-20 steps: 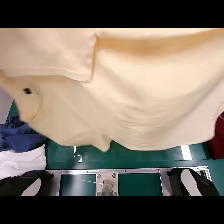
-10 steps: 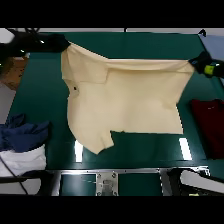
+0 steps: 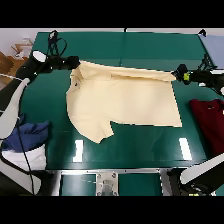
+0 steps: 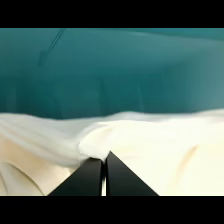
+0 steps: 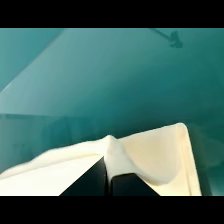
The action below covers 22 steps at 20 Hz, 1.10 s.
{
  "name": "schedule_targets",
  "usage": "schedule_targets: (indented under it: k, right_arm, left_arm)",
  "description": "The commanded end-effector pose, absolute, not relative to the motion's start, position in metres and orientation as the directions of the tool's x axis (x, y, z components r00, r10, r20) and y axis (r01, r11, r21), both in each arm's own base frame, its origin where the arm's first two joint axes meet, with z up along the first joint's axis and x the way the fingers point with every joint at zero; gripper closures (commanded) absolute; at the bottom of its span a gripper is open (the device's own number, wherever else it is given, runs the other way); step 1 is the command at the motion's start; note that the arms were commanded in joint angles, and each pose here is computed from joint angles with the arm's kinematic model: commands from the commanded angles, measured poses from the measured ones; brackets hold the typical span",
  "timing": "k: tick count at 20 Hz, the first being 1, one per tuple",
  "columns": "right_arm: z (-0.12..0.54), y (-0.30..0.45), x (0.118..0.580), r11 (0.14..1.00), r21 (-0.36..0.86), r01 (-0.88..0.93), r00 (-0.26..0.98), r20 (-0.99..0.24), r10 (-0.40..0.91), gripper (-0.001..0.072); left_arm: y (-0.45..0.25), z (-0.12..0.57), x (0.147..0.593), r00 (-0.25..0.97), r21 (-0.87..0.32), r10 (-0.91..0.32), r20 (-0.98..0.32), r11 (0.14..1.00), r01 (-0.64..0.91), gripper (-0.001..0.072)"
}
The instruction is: Fold the shirts.
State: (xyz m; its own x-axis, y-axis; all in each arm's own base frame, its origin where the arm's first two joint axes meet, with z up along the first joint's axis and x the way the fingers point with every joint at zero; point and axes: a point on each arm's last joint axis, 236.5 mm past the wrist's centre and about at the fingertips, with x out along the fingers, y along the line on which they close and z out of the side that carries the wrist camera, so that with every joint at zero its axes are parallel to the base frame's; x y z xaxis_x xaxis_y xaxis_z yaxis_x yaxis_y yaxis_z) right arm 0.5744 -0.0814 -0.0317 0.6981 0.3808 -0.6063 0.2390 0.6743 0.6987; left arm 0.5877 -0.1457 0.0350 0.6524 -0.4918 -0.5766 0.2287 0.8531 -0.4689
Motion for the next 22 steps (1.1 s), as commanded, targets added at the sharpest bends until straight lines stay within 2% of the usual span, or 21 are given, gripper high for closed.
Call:
schedule_targets:
  k: [1, 5, 10, 21, 22]
  right_arm:
    - [-0.048, -0.075, 0.559, 0.67, 0.708, 0.226, 0.617, -0.636, 0.464, 0.0696]
    - [-0.055, -0.075, 0.526, 0.679, 0.703, 0.212, 0.508, -0.673, 0.538, 0.0696]
    - [-0.071, -0.082, 0.508, 0.737, 0.638, 0.224, 0.434, -0.742, 0.511, 0.0696]
    - [-0.074, -0.087, 0.51, 0.75, 0.621, 0.227, 0.441, -0.753, 0.489, 0.0693]
    - [-0.073, -0.086, 0.508, 0.748, 0.624, 0.226, 0.434, -0.752, 0.496, 0.0612]
  left_arm:
    - [-0.149, 0.0, 0.56, 0.522, -0.434, -0.498, -0.692, 0.865, 0.25, 0.0683]
    - [-0.147, -0.024, 0.507, 0.308, -0.433, -0.49, -0.816, 0.87, 0.237, 0.0683]
    - [-0.142, -0.036, 0.48, 0.192, -0.438, -0.465, -0.864, 0.883, 0.171, 0.0683]
    - [-0.149, -0.068, 0.459, 0.134, -0.43, -0.439, -0.888, 0.898, 0.091, 0.0682]
    - [-0.148, -0.069, 0.457, 0.13, -0.43, -0.438, -0.89, 0.899, 0.085, 0.068]
